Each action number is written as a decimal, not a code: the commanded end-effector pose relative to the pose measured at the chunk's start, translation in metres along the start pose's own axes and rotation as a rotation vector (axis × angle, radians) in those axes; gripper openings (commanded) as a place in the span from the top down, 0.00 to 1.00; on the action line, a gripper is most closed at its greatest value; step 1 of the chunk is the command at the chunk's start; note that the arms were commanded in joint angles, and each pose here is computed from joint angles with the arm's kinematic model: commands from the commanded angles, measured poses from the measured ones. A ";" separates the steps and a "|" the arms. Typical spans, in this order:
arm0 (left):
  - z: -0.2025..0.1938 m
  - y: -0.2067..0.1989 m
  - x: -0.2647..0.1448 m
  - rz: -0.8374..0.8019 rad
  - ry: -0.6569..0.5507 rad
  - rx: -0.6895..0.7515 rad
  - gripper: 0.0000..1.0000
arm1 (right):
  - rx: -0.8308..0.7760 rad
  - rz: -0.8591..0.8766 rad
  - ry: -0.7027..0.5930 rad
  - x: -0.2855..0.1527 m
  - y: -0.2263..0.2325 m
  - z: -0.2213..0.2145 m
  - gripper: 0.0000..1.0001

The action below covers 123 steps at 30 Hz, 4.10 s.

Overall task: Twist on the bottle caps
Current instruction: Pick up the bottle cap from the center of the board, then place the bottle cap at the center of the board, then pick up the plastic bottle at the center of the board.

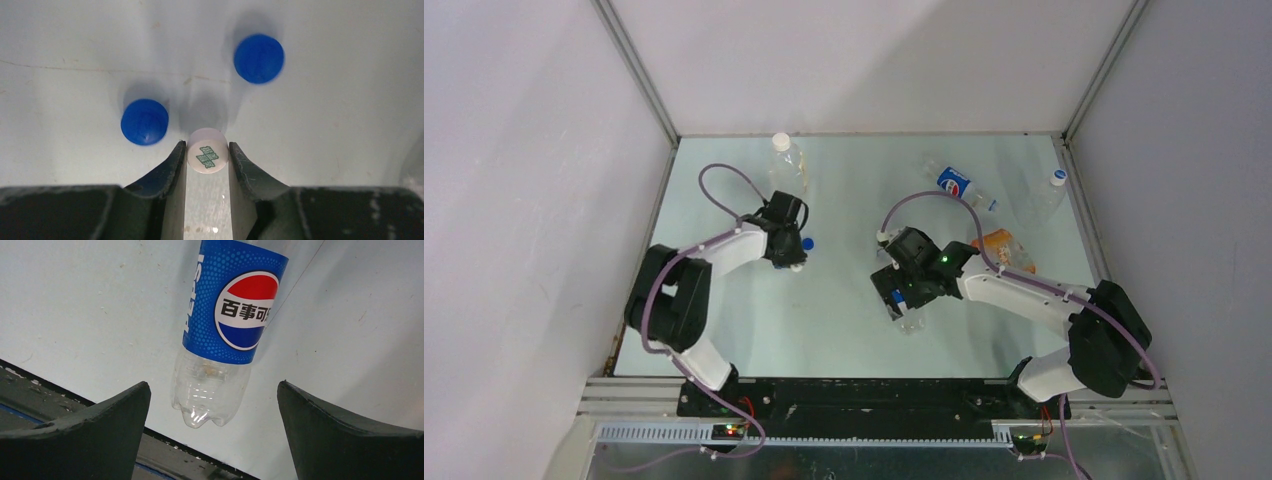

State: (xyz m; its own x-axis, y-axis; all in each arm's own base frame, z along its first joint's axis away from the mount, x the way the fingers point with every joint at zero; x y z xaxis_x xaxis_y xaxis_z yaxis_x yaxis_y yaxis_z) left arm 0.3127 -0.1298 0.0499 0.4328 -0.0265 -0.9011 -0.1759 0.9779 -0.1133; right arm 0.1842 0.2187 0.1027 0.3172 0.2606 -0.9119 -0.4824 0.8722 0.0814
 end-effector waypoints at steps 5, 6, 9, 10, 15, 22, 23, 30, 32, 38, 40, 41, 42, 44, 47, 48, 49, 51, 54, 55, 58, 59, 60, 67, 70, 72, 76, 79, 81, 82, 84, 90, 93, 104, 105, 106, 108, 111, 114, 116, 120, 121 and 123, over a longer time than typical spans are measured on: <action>0.020 -0.030 -0.070 -0.314 -0.196 0.148 0.98 | 0.120 0.089 -0.057 0.006 0.006 0.028 0.01; 0.020 -0.029 -0.079 -0.333 -0.220 0.170 0.98 | 0.138 0.109 -0.046 0.008 0.007 0.029 0.01; 0.018 -0.030 -0.096 -0.388 -0.261 0.222 0.99 | 0.157 0.110 -0.044 0.017 0.005 0.035 0.01; 0.019 -0.030 -0.104 -0.402 -0.286 0.242 0.99 | 0.163 0.092 -0.043 0.020 0.002 0.038 0.01; 0.014 -0.031 -0.125 -0.469 -0.320 0.318 0.98 | 0.168 0.055 -0.030 0.023 -0.004 0.043 0.01; 0.007 -0.058 -0.141 -0.557 -0.279 0.405 0.96 | 0.113 -0.004 -0.128 -0.024 -0.018 0.047 0.01; 0.008 -0.063 -0.142 -0.543 -0.284 0.425 0.96 | 0.103 -0.017 -0.141 -0.028 -0.022 0.048 0.01; -0.012 -0.093 -0.090 -0.404 -0.144 0.531 0.93 | 0.125 -0.032 -0.156 -0.041 -0.034 0.037 0.01; -0.009 -0.105 -0.076 -0.371 -0.131 0.536 0.93 | 0.146 -0.038 -0.143 -0.039 -0.036 0.030 0.01; -0.016 -0.117 -0.035 -0.319 -0.051 0.522 0.86 | 0.192 -0.037 -0.158 -0.048 -0.041 0.015 0.01; -0.023 -0.119 -0.027 -0.308 -0.024 0.541 0.79 | 0.206 -0.046 -0.162 -0.050 -0.044 0.010 0.01; -0.024 -0.116 -0.021 -0.277 -0.025 0.548 0.76 | 0.211 -0.046 -0.170 -0.053 -0.046 0.008 0.01; -0.029 -0.116 -0.017 -0.267 -0.016 0.557 0.70 | 0.223 -0.049 -0.172 -0.053 -0.048 0.005 0.01; -0.034 -0.117 -0.014 -0.255 -0.011 0.562 0.58 | 0.238 -0.054 -0.175 -0.055 -0.052 -0.001 0.01; -0.036 -0.116 -0.014 -0.249 -0.019 0.543 0.44 | 0.253 -0.057 -0.179 -0.057 -0.057 -0.007 0.01; -0.036 -0.116 -0.016 -0.250 -0.024 0.530 0.37 | 0.261 -0.057 -0.183 -0.058 -0.060 -0.009 0.01; -0.035 -0.116 -0.018 -0.243 -0.031 0.522 0.34 | 0.264 -0.056 -0.182 -0.059 -0.060 -0.011 0.01; -0.031 -0.114 -0.026 -0.228 -0.046 0.479 0.15 | 0.274 -0.061 -0.187 -0.061 -0.064 -0.014 0.01; -0.019 -0.112 -0.053 -0.222 -0.105 0.400 0.02 | 0.289 -0.064 -0.209 -0.068 -0.068 -0.017 0.01; -0.019 -0.112 -0.058 -0.223 -0.107 0.353 0.01 | 0.302 -0.070 -0.210 -0.069 -0.071 -0.019 0.01; -0.012 -0.119 -0.085 -0.265 -0.159 0.245 0.00 | 0.340 -0.060 -0.256 -0.077 -0.075 -0.019 0.01; -0.014 -0.125 -0.094 -0.291 -0.164 0.197 0.00 | 0.364 -0.057 -0.276 -0.080 -0.078 -0.020 0.01; -0.015 -0.130 -0.098 -0.311 -0.168 0.175 0.00 | 0.377 -0.051 -0.293 -0.081 -0.079 -0.019 0.01; -0.041 -0.189 -0.112 -0.386 -0.171 0.026 0.00 | 0.438 -0.004 -0.340 -0.088 -0.085 -0.029 0.01; -0.058 -0.211 -0.105 -0.372 -0.140 0.026 0.01 | 0.439 -0.012 -0.353 -0.090 -0.088 -0.033 0.01; -0.065 -0.222 -0.100 -0.352 -0.132 0.039 0.02 | 0.436 -0.008 -0.352 -0.091 -0.089 -0.036 0.01; -0.072 -0.226 -0.090 -0.297 -0.133 0.053 0.03 | 0.436 0.004 -0.349 -0.094 -0.088 -0.041 0.01; -0.072 -0.220 -0.088 -0.274 -0.144 0.046 0.03 | 0.441 0.011 -0.344 -0.094 -0.088 -0.043 0.01; -0.073 -0.218 -0.088 -0.268 -0.144 0.039 0.04 | 0.448 0.018 -0.341 -0.094 -0.089 -0.042 0.01; -0.073 -0.218 -0.088 -0.268 -0.141 0.034 0.04 | 0.450 0.024 -0.338 -0.094 -0.088 -0.042 0.01; -0.073 -0.218 -0.088 -0.261 -0.142 0.031 0.04 | 0.463 0.012 -0.332 -0.093 -0.091 -0.043 0.01; -0.064 -0.200 -0.100 -0.219 -0.201 0.040 0.04 | 0.611 -0.112 -0.330 -0.091 -0.118 -0.046 0.01; -0.056 -0.184 -0.111 -0.198 -0.256 0.054 0.03 | 0.729 -0.204 -0.373 -0.093 -0.136 -0.048 0.01; -0.039 -0.132 -0.137 -0.150 -0.388 0.203 0.04 | 1.381 -0.414 -0.442 -0.079 -0.188 -0.069 0.01; -0.036 -0.127 -0.142 -0.154 -0.408 0.205 0.04 | 1.414 -0.422 -0.445 -0.079 -0.190 -0.071 0.01; -0.032 -0.122 -0.147 -0.158 -0.428 0.222 0.04 | 1.495 -0.448 -0.460 -0.078 -0.196 -0.076 0.02; -0.029 -0.113 -0.152 -0.158 -0.456 0.245 0.04 | 1.606 -0.468 -0.495 -0.079 -0.202 -0.082 0.06; -0.028 -0.101 -0.153 -0.150 -0.470 0.286 0.04 | 1.754 -0.494 -0.566 -0.079 -0.210 -0.091 0.11; -0.027 -0.091 -0.158 -0.162 -0.482 0.320 0.04 | 1.903 -0.492 -0.652 -0.075 -0.216 -0.098 0.14; -0.027 -0.084 -0.158 -0.173 -0.483 0.328 0.04 | 1.979 -0.477 -0.680 -0.072 -0.218 -0.099 0.15; -0.028 -0.069 -0.156 -0.180 -0.484 0.335 0.04 | 2.118 -0.498 -0.699 -0.062 -0.222 -0.106 0.16; -0.026 -0.065 -0.159 -0.183 -0.494 0.336 0.04 | 2.156 -0.500 -0.713 -0.059 -0.223 -0.108 0.16; -0.025 -0.059 -0.161 -0.171 -0.508 0.346 0.04 | 2.204 -0.487 -0.756 -0.055 -0.227 -0.109 0.17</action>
State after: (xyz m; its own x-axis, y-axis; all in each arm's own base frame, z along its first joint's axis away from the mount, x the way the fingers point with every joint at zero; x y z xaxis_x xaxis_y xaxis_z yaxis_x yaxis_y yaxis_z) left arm 0.2278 -0.1964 0.1725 0.7696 -0.1433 -0.6222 0.1670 0.9857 -0.0204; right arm 0.1783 -0.0255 0.0932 0.4656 -0.3443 -0.8153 0.8499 -0.0829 0.5203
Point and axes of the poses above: each gripper's point midway between its finger pads, its own x axis out along the fingers, its own y axis along the line the jaws close on, z = x × y, the point moved 3 cm from there along -x, back along the fingers, and after that the axes turned 2 degrees about x, right-handed, at the moved point
